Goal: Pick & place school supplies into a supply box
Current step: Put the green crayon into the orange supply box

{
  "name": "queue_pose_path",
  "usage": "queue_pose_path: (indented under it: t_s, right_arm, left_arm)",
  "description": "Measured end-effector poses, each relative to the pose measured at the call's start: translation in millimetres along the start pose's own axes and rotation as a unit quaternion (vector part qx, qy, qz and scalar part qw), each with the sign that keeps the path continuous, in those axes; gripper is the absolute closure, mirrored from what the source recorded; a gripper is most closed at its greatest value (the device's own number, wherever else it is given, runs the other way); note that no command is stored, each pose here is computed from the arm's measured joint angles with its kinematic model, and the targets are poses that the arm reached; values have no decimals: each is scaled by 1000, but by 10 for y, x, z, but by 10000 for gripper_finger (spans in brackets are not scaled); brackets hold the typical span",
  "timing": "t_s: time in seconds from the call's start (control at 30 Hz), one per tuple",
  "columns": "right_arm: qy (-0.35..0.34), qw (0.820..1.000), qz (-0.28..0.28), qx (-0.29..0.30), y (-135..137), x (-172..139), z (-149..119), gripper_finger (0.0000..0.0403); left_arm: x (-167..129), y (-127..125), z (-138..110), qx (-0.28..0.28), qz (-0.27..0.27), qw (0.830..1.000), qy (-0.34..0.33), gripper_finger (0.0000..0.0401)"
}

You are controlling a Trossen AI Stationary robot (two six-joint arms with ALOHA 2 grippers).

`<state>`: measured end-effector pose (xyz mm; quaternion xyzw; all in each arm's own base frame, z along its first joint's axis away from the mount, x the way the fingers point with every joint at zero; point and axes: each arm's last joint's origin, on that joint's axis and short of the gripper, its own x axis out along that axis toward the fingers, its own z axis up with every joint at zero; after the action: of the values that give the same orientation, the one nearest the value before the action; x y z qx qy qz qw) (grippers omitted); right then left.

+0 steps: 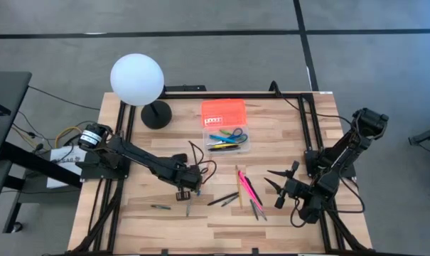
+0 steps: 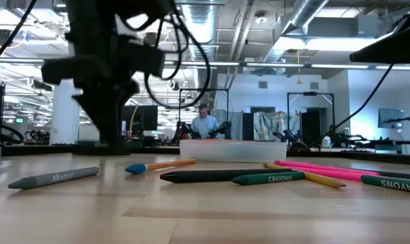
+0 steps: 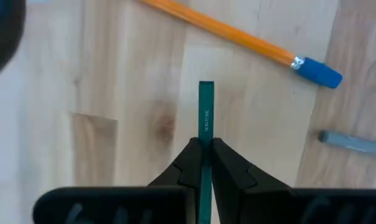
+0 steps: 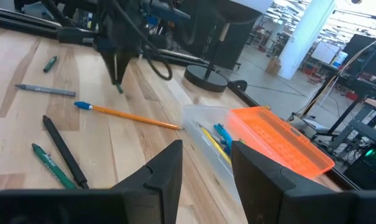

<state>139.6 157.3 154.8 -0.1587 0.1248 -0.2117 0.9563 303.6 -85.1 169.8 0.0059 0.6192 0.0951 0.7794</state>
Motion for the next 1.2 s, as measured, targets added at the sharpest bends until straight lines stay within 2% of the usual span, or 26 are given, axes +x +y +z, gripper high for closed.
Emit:
queue_pose_path:
  t_s: [0.23, 0.4, 0.53, 0.83, 0.97, 1.2]
  right_arm:
    - [0, 1000, 0, 0, 0, 0, 0, 274]
    - [1, 1000, 1, 0, 0, 0, 0, 274]
    - [1, 1000, 1, 0, 1, 0, 0, 274]
    - [1, 1000, 1, 1, -1, 1, -4, 274]
    - [3, 1000, 4, 2, 1, 0, -5, 274]
    - [4, 1000, 6, 2, 2, 0, -5, 274]
  left_arm:
    - [-197, 234, 361, 16, 42, 996, -71, 392]
    - [-207, 585, 615, 10, 63, 989, -130, 391]
    - [-167, 886, 777, 0, 55, 983, -175, 391]
    - [-127, 1469, 907, -37, 29, 972, -229, 390]
    - [-71, 1570, 908, -45, 3, 965, -257, 390]
    - [-4, 1597, 856, -40, 0, 968, -247, 389]
